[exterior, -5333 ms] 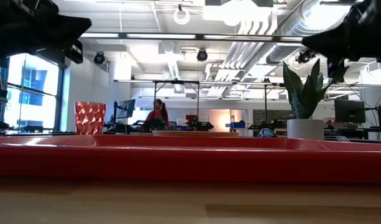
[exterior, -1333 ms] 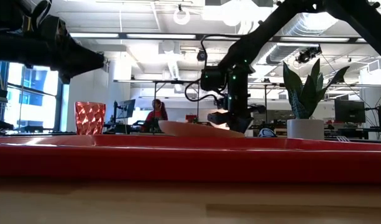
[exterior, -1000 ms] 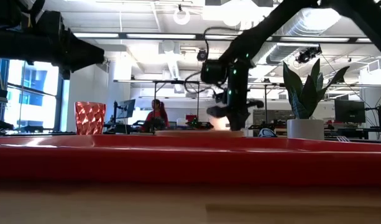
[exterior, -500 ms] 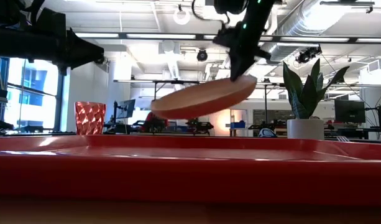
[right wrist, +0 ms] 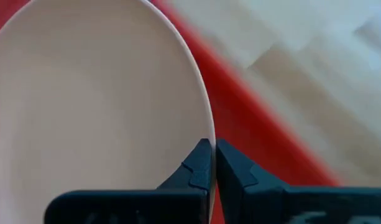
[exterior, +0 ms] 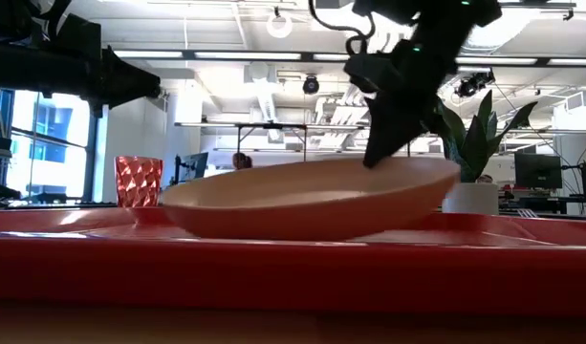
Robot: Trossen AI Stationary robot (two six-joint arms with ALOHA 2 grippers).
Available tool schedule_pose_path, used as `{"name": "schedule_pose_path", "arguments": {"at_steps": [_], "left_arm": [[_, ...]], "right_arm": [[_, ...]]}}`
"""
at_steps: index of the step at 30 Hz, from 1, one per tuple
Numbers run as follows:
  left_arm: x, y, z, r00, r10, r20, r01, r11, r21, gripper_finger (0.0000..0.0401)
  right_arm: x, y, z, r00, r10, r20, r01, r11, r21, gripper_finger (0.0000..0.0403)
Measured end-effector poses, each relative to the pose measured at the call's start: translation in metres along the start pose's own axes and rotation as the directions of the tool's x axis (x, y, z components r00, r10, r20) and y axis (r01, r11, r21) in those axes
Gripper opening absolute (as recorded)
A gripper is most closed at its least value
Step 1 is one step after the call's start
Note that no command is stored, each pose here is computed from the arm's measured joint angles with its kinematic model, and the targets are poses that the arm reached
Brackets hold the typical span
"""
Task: Pick and place plate/cup/fork/spoon on tray
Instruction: Put the orange plate on the red serving tray, then adjust the red serving tray
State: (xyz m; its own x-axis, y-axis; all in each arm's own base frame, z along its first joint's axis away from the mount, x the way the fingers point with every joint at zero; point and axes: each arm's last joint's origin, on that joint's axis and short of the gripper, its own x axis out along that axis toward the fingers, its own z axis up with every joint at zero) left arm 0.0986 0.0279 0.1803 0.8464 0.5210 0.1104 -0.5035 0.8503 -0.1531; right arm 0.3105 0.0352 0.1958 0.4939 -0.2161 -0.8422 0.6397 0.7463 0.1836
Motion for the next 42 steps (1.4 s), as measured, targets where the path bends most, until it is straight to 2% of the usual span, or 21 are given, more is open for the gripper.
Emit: {"name": "schedule_pose_path", "arguments": {"at_steps": [4, 11, 18, 23, 27, 30, 33, 42], "left_arm": [[0.000, 0.000, 0.000, 1.000, 0.000, 0.004, 0.000, 1.000, -0.002, 0.0117], [0.000, 0.000, 0.000, 1.000, -0.001, 0.004, 0.001, 1.000, -0.017, 0.0117], [0.000, 0.000, 0.000, 1.000, -0.002, 0.003, 0.002, 0.999, -0.037, 0.0117], [0.000, 0.000, 0.000, 1.000, -0.002, 0.003, 0.002, 0.999, -0.037, 0.0117], [0.000, 0.000, 0.000, 1.000, -0.002, 0.003, 0.002, 0.999, -0.047, 0.0117], [0.000, 0.000, 0.000, 1.000, -0.004, 0.002, 0.004, 0.999, -0.052, 0.0117], [0.000, -0.001, 0.000, 1.000, -0.018, 0.001, 0.018, 0.998, -0.062, 0.0117], [0.000, -0.001, 0.000, 1.000, -0.020, 0.000, 0.020, 0.998, -0.053, 0.0117]], "right_arm": [[0.004, 0.007, -0.023, 0.998, 0.057, -0.014, -0.057, 0.998, -0.023, 0.0000], [0.009, 0.003, -0.038, 0.999, 0.035, -0.019, -0.035, 0.999, -0.007, 0.0009], [0.011, 0.000, -0.030, 0.999, 0.022, 0.039, -0.021, 0.999, -0.040, 0.0092], [0.015, -0.010, -0.019, 0.993, -0.053, 0.104, 0.055, 0.998, -0.017, 0.0132], [0.022, -0.020, -0.010, 0.991, -0.086, 0.103, 0.085, 0.996, 0.017, 0.0133], [0.034, -0.025, -0.008, 0.995, -0.086, 0.055, 0.084, 0.995, 0.054, 0.0129], [0.049, -0.027, -0.012, 0.995, -0.104, 0.007, 0.104, 0.994, 0.044, 0.0124], [0.067, -0.046, -0.003, 0.980, -0.200, 0.010, 0.199, 0.979, 0.052, 0.0106]]}}
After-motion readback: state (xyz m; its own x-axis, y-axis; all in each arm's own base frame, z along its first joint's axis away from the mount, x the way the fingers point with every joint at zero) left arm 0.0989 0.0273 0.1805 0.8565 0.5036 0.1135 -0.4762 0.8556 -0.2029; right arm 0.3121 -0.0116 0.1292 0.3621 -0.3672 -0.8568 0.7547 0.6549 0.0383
